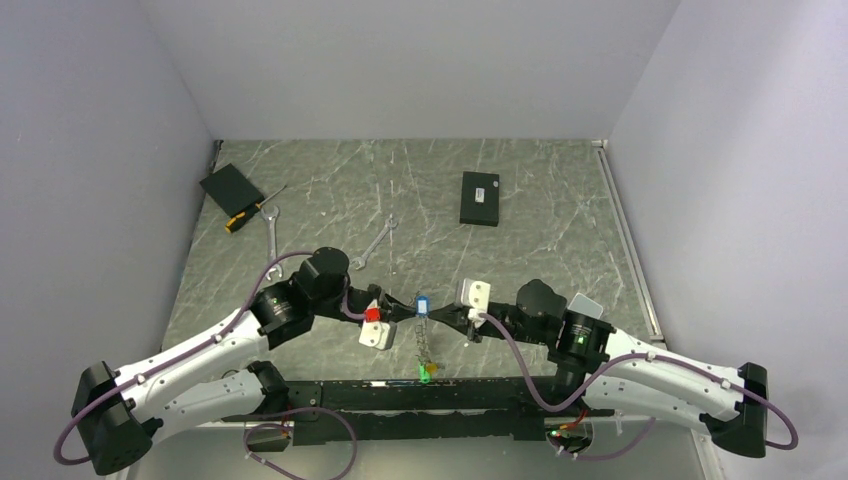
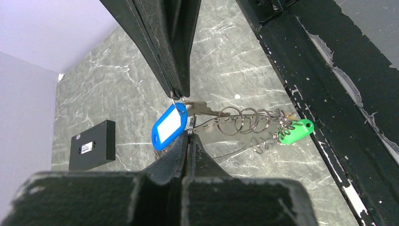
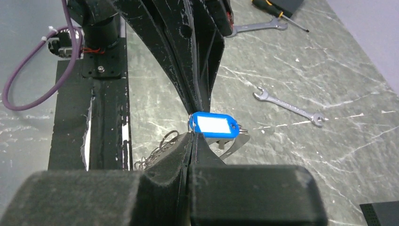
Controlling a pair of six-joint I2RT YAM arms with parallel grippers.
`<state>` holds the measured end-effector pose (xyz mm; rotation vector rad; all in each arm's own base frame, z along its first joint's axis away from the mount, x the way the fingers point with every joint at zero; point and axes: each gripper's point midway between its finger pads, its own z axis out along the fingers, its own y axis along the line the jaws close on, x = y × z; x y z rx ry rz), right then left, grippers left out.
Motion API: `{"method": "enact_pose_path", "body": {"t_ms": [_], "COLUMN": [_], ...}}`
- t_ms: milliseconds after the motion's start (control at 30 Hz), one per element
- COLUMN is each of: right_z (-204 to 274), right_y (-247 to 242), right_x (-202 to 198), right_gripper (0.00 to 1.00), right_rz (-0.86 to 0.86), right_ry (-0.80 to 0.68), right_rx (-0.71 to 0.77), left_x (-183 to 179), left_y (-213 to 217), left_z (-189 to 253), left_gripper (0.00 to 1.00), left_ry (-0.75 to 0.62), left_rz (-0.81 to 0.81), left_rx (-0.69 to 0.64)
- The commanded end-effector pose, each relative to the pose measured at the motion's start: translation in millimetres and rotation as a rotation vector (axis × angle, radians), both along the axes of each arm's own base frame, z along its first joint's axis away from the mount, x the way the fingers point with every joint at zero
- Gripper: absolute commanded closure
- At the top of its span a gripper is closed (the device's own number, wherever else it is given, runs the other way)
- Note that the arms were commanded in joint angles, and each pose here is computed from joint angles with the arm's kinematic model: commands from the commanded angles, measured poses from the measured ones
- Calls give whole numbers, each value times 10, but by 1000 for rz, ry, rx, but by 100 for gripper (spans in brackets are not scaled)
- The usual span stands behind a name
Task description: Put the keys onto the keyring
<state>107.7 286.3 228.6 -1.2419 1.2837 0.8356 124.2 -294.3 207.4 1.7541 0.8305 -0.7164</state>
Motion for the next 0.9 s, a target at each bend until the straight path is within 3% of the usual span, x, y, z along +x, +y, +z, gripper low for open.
{"method": "enact_pose_path", "body": {"t_ms": [0,367,867], "right_z": [216,95,-74], "right_y": [-8,-260,-389], "right_x": [54,567,735], "right_gripper": [100,100,100], "right_rz": [-35,-377,-538], "right_ry": [-21,0,81], "right_rx": [47,6,12], "left_x": [-16,154,282], "left_y": [-55,-130,-262], "left_z": [108,-165,-571], "left_gripper": [100,100,100], "left_ry": [10,85,115], "left_rz": [-14,87,98], "left_rx": [-35,-37,20]}}
